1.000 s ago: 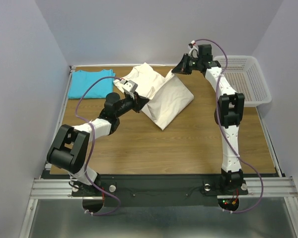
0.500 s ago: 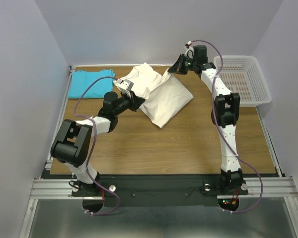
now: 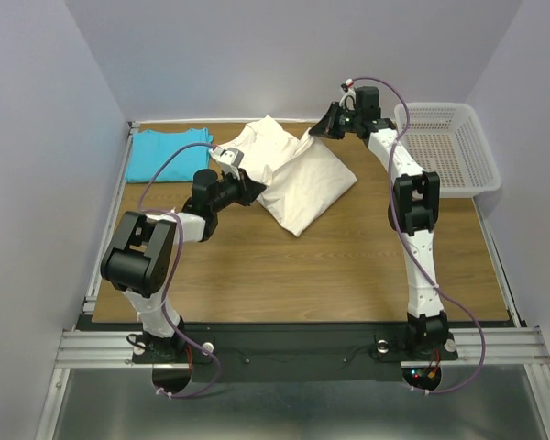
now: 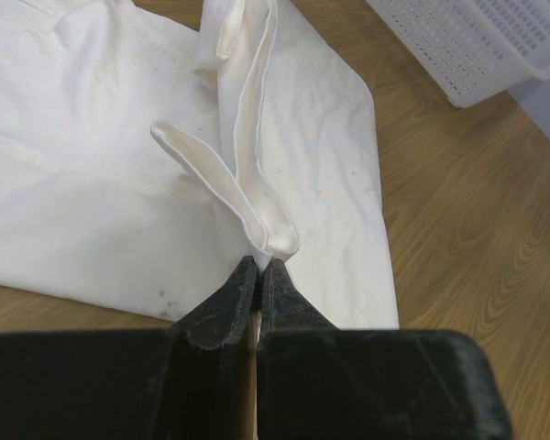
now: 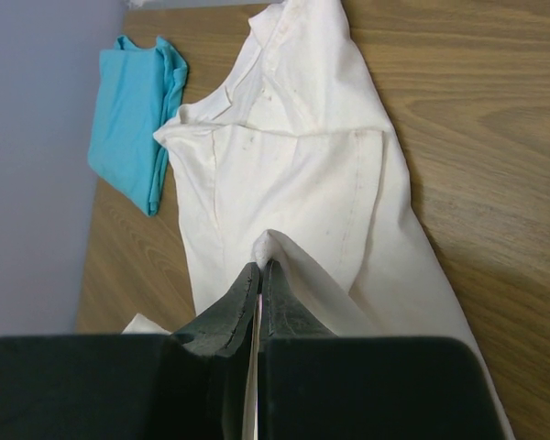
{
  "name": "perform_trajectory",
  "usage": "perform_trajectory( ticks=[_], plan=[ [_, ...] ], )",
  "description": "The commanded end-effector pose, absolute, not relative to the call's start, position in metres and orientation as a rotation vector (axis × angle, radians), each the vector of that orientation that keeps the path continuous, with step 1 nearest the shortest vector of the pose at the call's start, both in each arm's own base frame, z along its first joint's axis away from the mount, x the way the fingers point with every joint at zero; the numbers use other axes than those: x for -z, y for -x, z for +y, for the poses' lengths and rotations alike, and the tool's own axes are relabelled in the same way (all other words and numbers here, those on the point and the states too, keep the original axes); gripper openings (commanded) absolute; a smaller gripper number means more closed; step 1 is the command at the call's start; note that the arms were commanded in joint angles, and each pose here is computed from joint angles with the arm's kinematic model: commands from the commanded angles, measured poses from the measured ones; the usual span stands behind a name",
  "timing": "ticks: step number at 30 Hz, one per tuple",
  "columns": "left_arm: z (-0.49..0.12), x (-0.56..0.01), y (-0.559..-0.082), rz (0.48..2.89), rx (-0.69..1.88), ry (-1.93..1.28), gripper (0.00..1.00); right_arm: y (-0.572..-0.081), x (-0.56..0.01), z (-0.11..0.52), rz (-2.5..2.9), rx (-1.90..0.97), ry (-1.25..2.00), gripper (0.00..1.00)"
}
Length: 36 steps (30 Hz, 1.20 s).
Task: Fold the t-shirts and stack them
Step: Fold the tshirt
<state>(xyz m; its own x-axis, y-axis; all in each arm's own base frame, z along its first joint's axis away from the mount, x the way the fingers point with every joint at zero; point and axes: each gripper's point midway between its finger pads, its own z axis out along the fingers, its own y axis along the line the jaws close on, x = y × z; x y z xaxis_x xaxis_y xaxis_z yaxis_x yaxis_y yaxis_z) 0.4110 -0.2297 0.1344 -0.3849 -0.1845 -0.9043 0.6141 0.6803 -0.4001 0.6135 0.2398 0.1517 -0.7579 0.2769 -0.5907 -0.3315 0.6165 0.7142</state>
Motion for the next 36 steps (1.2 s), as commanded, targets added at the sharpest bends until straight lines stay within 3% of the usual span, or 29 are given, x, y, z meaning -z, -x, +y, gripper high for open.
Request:
perform_trajectory(
  ticks=[1,36],
  plan=[
    [-0.232,-0.165,-0.424,1.669,0.903,-0.359,0.0,-0.627,-0.182,0.248,2.033,-1.121,0.089,0.01],
    [-0.218,-0.152,-0.454,1.695,0.941,-0.283,0.0,-0.632,-0.174,0.244,2.034,-1.089,0.067,0.01]
  ],
)
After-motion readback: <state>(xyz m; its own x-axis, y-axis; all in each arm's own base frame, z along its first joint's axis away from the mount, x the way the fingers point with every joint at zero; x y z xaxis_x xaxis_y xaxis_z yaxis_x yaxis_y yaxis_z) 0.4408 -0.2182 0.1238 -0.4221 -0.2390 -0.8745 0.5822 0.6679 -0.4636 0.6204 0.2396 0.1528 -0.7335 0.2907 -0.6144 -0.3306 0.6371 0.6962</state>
